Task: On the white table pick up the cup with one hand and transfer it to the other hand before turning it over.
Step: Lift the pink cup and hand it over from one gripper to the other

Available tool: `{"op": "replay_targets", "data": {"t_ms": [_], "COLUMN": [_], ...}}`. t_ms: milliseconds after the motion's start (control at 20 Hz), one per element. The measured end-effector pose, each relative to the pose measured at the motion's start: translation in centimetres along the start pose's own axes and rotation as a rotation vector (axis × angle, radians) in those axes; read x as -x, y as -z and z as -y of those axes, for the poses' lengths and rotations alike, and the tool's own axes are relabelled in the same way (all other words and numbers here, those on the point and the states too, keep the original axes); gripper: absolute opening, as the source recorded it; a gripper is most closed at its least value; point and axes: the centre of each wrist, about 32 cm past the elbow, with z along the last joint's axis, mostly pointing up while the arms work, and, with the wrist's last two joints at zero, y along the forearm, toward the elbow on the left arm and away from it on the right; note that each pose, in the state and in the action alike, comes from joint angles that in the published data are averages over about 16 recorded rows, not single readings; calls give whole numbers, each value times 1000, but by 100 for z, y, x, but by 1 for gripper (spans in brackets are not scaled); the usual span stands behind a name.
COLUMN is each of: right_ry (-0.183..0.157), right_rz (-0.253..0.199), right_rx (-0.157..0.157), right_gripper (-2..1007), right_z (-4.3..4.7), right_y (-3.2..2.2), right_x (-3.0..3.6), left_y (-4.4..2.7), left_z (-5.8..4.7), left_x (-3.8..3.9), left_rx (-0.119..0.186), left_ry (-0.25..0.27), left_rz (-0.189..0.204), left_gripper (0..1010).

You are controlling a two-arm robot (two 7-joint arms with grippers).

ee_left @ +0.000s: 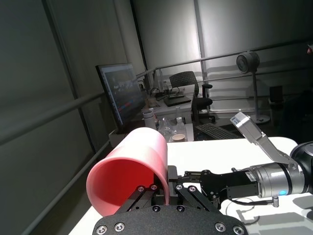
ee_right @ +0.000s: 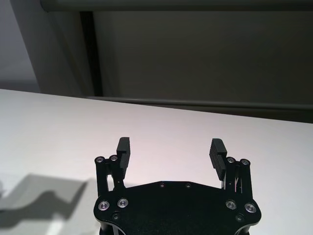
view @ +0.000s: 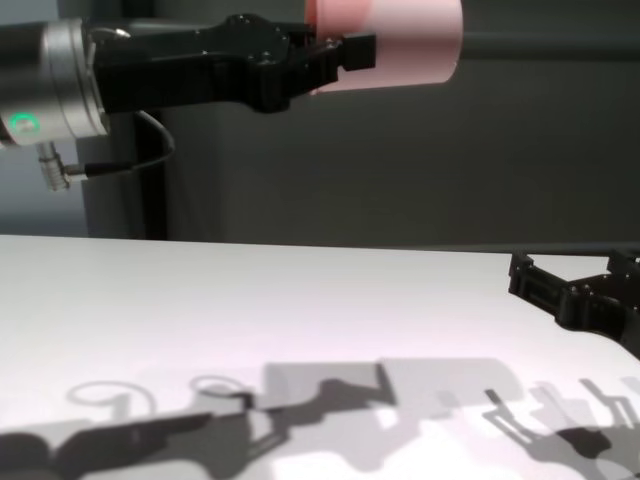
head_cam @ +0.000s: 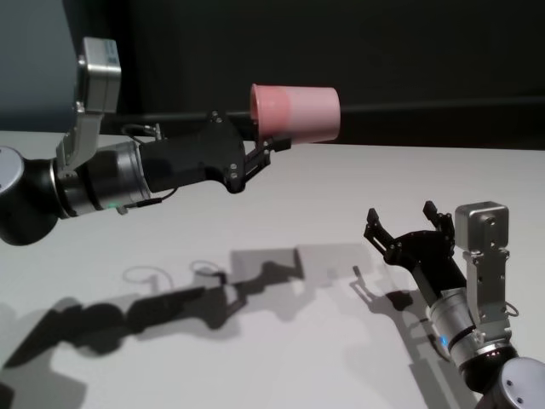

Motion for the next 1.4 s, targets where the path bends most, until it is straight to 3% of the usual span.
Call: {"op": "replay_targets", "data": {"t_ms": [1050,1400], "right_ry": [0,10], "right_rz": [-1,-29], "right_rx": [0,5], "right_gripper": [1002,1002], "right_z": [0,32], "right_y": [0,17], "right_x": [0,-26], "left_y": [3,2], "left_z": [-5,-5], "left_x": [1,1], "left_rx": [-3,-3], "left_ry": [0,0], "left_rz": [1,1], "left_gripper": [50,50]}}
